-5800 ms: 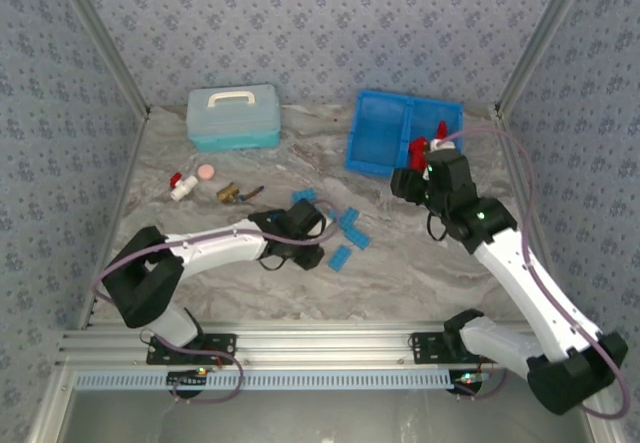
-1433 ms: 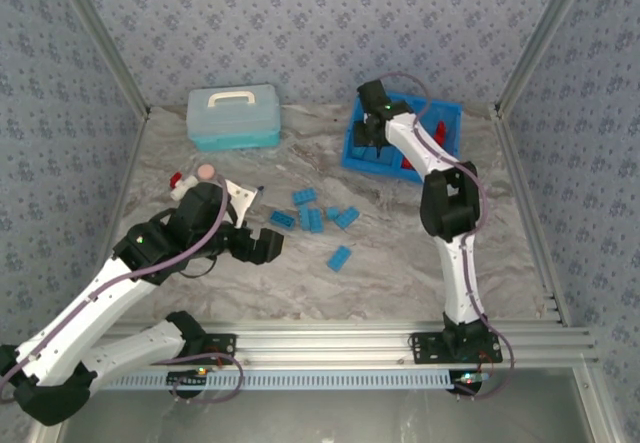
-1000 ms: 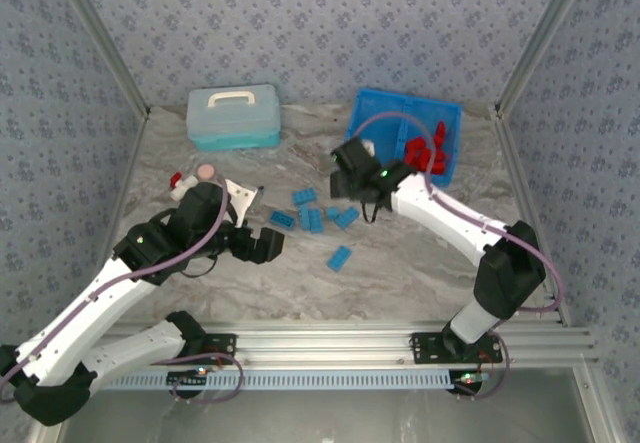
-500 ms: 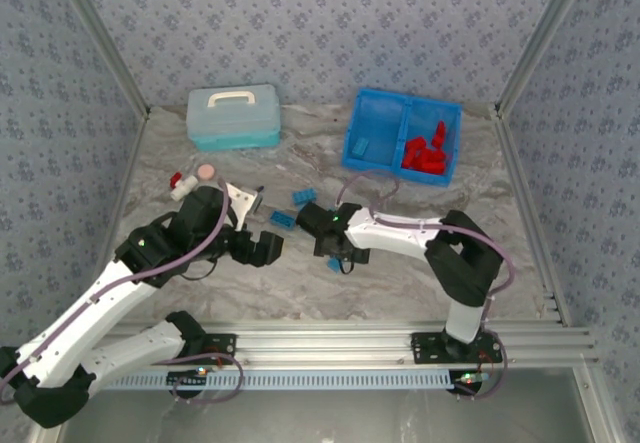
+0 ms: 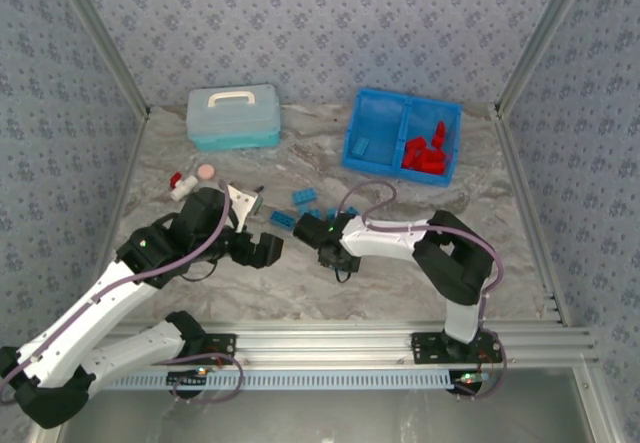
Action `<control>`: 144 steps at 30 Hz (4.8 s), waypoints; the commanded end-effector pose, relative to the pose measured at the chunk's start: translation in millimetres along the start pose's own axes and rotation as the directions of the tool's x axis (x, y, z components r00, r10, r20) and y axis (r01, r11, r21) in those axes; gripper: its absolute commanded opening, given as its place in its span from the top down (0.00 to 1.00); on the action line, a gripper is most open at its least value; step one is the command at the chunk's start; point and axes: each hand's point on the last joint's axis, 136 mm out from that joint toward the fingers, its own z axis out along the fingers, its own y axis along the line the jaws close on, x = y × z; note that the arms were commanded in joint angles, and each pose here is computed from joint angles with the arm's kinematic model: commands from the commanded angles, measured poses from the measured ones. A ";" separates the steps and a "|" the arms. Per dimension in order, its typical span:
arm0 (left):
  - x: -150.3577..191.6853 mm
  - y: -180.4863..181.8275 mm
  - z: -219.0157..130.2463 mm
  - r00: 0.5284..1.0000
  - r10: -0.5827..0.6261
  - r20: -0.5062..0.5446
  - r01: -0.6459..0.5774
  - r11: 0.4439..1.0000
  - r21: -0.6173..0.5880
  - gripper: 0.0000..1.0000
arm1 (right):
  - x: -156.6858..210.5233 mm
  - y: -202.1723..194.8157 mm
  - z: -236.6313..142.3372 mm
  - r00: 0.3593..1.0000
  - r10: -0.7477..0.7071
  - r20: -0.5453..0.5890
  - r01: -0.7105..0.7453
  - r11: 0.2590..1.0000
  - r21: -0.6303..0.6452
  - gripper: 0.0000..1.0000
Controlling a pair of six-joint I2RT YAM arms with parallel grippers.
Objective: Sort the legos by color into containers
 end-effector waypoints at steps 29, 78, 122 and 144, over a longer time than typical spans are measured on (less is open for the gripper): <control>-1.8 4.1 -2.4 1.000 -0.020 0.016 0.021 0.999 -0.025 0.01 | -357.0 -23.8 -12.6 0.959 -0.024 0.282 0.042 0.997 -0.060 0.62; 4.2 4.7 -3.6 1.000 -0.012 0.018 0.013 1.000 -0.015 0.01 | -120.3 0.8 27.6 0.946 0.322 -0.033 -0.323 0.945 -0.046 0.17; -16.4 -16.7 -31.1 0.979 0.016 0.205 -0.041 0.992 0.118 0.01 | -380.3 -23.6 7.4 0.956 -0.034 0.292 0.036 0.999 -0.002 0.61; -23.4 -14.1 -45.2 0.965 0.041 0.261 -0.068 0.993 0.095 0.01 | -290.4 3.0 -123.2 0.907 -0.185 0.378 0.238 0.966 -0.099 0.41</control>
